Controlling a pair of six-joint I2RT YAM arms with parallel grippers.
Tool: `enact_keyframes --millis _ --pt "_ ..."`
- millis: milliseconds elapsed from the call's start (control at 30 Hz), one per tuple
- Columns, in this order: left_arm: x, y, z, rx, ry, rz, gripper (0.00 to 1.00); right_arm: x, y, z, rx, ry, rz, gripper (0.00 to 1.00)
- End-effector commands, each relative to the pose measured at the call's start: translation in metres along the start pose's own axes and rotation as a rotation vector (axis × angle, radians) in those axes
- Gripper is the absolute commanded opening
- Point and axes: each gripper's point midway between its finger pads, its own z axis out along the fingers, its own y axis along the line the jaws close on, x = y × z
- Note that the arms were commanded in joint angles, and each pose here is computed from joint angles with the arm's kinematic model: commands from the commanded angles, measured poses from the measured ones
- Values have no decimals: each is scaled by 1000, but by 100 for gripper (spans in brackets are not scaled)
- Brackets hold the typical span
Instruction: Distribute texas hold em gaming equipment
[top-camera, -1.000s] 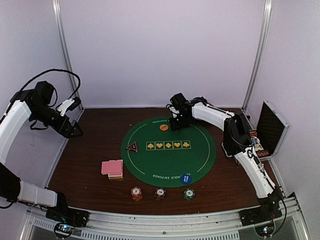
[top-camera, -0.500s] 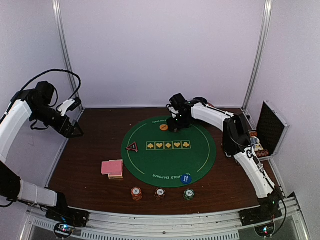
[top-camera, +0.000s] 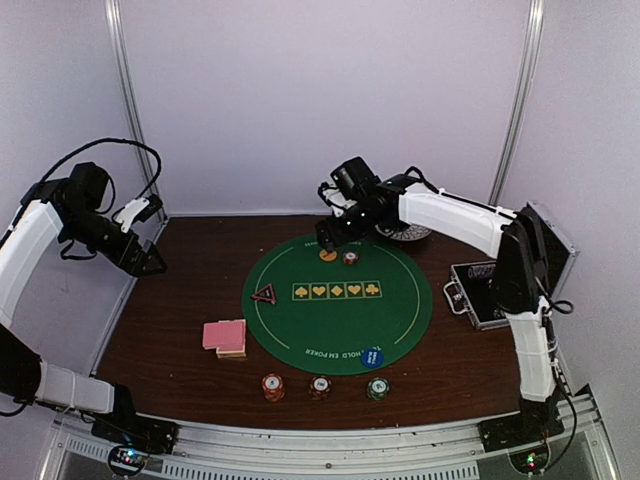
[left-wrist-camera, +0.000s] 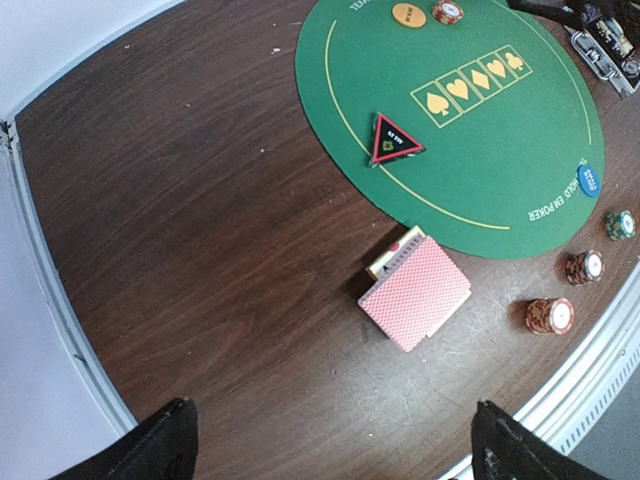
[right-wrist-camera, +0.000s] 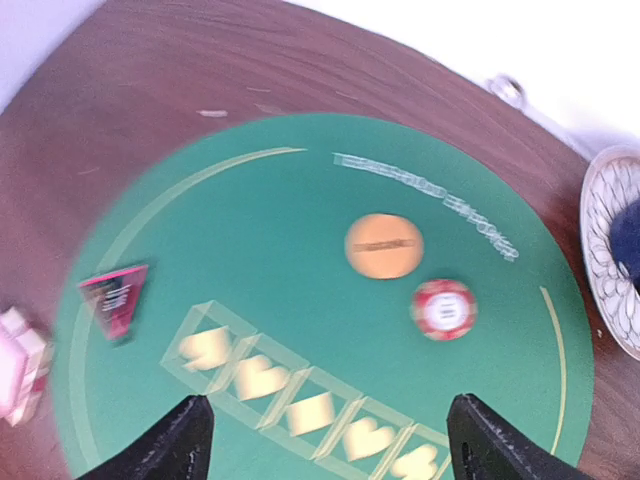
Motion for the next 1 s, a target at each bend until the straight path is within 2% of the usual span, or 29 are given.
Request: enact_keyframes --millis 0,167,333,733,967 --pt "-6 0 -10 -20 -42 19 98 21 100 -56 -138 -36 -178 86" --pt "-4 1 -8 -27 -40 16 98 98 202 -91 -341 68 -338 88" --pt "-3 -1 -10 -31 -43 11 98 158 254 -108 -446 170 -464 89" --pt "-3 -9 -18 -16 -61 8 98 215 283 -77 -499 304 -566 91" --pt "-5 -9 -19 -16 -65 6 98 217 291 -64 -497 312 -578 82"
